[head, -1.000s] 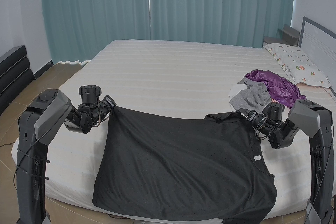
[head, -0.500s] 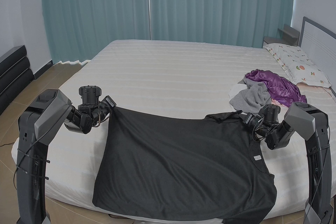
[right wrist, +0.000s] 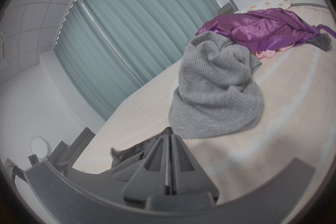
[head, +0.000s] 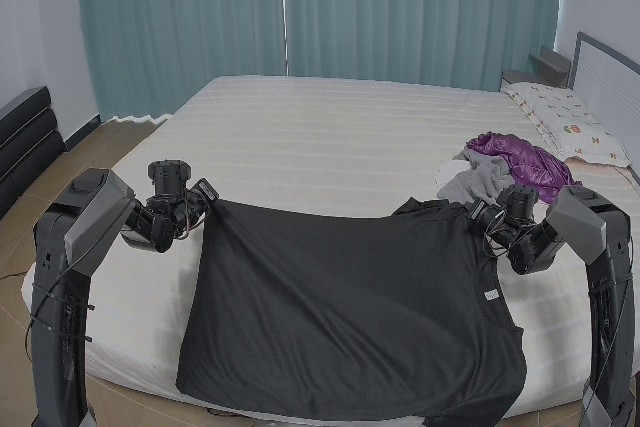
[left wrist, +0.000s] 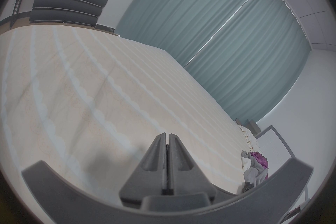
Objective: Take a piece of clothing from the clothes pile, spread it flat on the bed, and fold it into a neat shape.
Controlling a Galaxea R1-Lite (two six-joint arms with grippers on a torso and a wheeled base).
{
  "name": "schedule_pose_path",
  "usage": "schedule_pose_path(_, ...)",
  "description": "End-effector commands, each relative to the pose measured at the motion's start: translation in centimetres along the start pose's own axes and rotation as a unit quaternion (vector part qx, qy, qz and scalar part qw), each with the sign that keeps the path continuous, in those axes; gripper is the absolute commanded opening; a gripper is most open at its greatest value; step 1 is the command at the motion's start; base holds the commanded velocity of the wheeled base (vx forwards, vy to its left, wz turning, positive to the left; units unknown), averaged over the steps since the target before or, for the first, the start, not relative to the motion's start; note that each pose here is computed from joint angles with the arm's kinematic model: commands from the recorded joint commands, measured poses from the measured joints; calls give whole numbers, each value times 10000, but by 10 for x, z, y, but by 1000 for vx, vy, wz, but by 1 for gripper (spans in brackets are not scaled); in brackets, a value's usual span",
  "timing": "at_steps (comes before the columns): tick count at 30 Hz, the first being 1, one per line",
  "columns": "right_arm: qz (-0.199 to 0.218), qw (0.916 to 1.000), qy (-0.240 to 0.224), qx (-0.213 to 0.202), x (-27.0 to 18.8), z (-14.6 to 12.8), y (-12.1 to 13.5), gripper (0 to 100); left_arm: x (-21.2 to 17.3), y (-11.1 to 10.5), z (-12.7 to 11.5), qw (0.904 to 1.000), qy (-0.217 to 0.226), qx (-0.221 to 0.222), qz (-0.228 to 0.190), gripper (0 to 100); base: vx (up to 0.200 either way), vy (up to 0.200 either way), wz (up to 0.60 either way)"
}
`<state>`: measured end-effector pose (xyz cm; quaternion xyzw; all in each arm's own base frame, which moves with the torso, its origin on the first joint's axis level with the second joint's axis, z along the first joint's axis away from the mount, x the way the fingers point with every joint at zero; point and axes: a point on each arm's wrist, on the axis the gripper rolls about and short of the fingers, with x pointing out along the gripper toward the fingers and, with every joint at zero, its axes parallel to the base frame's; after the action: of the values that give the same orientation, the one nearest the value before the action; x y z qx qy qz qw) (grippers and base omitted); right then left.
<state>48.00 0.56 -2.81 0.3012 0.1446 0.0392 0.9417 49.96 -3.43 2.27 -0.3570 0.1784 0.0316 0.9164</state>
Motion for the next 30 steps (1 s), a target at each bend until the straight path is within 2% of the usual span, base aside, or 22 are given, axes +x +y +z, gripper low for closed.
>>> schedule_pose_path(1, 74, 9995, -290, -38, 2, 16, 9, 0, -1, -6, 8, 9999, -126, 2, -87, 0, 0, 0, 0)
schedule_pose_path(4, 52, 9994, -352, -39, 3, 19, 9, 0, 0, -7, 9, 9998, -160, 10, -107, 0, 0, 0, 0)
schedule_pose_path(5, 52, 9983, -583, -60, 6, 30, 14, 0, 0, -9, 15, 9996, -247, 3, -149, 0, 0, 0, 0)
schedule_pose_path(10, 85, 9961, -874, -82, 7, 47, 23, 0, 1, -13, 24, 9988, -479, -12, -136, 0, 0, 0, 0)
schedule_pose_path(16, 116, 9951, -973, -90, 6, 54, 25, 0, -1, -15, 29, 9984, -540, 60, -169, 0, 0, 0, 0)
schedule_pose_path(21, 153, 9948, -1002, -106, 6, 55, 28, 0, 0, -15, 28, 9984, -535, 70, -174, 0, 0, 0, 0)
schedule_pose_path(30, 83, 9969, -781, -106, 15, 33, 20, 0, 13, -9, 15, 9989, -444, 92, -149, 0, 0, 0, 0)
